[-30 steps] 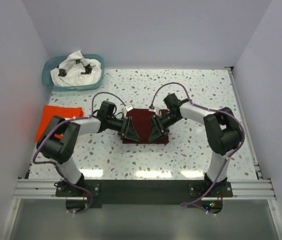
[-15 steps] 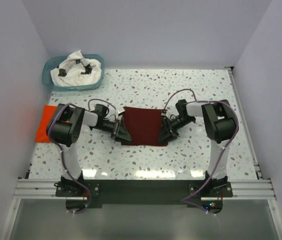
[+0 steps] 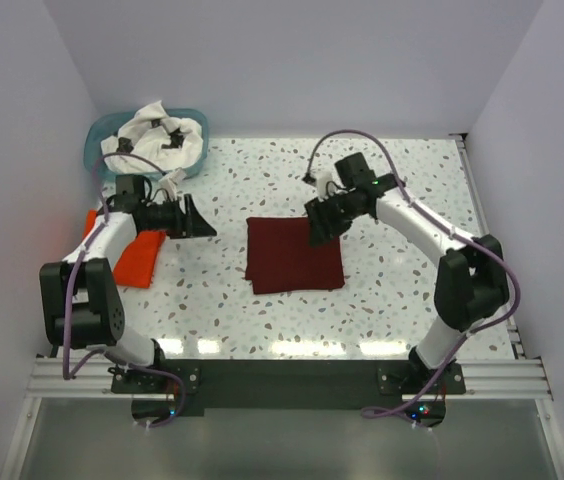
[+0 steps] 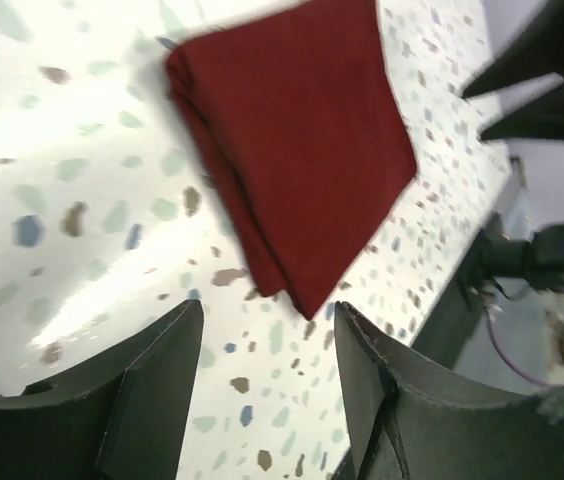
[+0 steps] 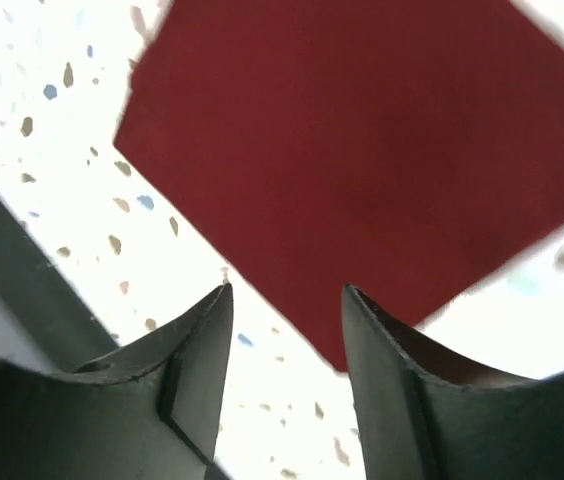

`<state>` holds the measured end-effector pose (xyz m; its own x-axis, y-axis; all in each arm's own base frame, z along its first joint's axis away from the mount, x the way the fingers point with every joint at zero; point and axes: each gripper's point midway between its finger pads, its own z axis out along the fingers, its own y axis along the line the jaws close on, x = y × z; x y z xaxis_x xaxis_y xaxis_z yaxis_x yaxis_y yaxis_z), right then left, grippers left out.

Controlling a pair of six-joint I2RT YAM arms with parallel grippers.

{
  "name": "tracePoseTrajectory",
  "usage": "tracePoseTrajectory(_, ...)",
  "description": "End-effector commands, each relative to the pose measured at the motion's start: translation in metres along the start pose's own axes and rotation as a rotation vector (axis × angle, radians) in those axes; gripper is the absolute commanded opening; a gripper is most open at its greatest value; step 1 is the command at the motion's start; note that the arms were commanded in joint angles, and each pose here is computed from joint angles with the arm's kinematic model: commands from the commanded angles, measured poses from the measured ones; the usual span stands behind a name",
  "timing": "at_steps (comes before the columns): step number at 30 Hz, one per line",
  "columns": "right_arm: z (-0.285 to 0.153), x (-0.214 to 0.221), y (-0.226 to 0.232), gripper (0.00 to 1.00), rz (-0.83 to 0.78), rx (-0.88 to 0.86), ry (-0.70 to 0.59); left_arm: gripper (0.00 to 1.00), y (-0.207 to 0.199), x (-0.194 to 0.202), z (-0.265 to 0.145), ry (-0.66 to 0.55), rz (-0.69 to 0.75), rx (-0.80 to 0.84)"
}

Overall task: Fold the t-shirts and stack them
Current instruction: Fold the tshirt, then neatly place the folded tshirt to the corner

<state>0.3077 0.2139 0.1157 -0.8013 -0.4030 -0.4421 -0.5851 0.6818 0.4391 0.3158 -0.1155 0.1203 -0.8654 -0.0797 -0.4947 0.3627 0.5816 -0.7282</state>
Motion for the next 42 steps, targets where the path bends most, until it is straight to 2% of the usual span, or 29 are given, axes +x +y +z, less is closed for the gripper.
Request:
tracePoseTrajectory(1,0.01,-0.039,0.028,0.52,-0.289,0.199,-0.1,0.61,0.026,-0.02,-0.016,-0.073,-0.031,-0.236)
tracePoseTrajectory(5,0.046,-0.043,0.068,0.55,-0.487,0.247,-0.055,0.65,0.041,-0.013,-0.023,-0.098,-0.15,-0.359)
tracePoseTrajectory(8,0.077,-0.027,0.107,0.57,-0.652,0.236,-0.002,0.7,0.046,-0.009,-0.029,-0.111,-0.158,-0.413)
tracePoseTrajectory(9,0.088,-0.024,0.109,0.58,-0.675,0.242,0.01,0.76,0.045,-0.009,-0.031,-0.121,-0.149,-0.422)
tracePoseTrajectory(12,0.112,-0.005,0.126,0.58,-0.757,0.221,0.061,0.77,0.047,-0.002,-0.032,-0.115,-0.158,-0.437)
tracePoseTrajectory(24,0.159,0.034,0.118,0.57,-0.78,0.179,0.128,0.78,0.055,0.024,-0.022,-0.075,-0.204,-0.42)
tracePoseTrajectory(27,0.166,0.04,0.111,0.53,-0.774,0.186,0.138,0.78,0.06,0.027,-0.019,-0.066,-0.218,-0.418)
tracePoseTrajectory(29,0.169,0.046,0.107,0.45,-0.773,0.187,0.15,0.78,0.062,0.029,-0.016,-0.055,-0.228,-0.411)
tracePoseTrajectory(32,0.174,0.054,0.096,0.21,-0.768,0.196,0.18,0.78,0.063,0.03,-0.012,-0.053,-0.241,-0.397)
tracePoseTrajectory(33,0.173,0.053,0.094,0.02,-0.761,0.195,0.176,0.78,0.063,0.031,-0.011,-0.05,-0.246,-0.391)
tracePoseTrajectory(37,0.155,0.028,0.095,0.0,-0.73,0.149,0.1,0.79,0.058,0.033,-0.004,-0.055,-0.263,-0.333)
tracePoseTrajectory(42,0.127,-0.01,0.115,0.0,-0.74,0.055,-0.038,0.9,0.046,0.037,0.016,-0.073,-0.327,-0.199)
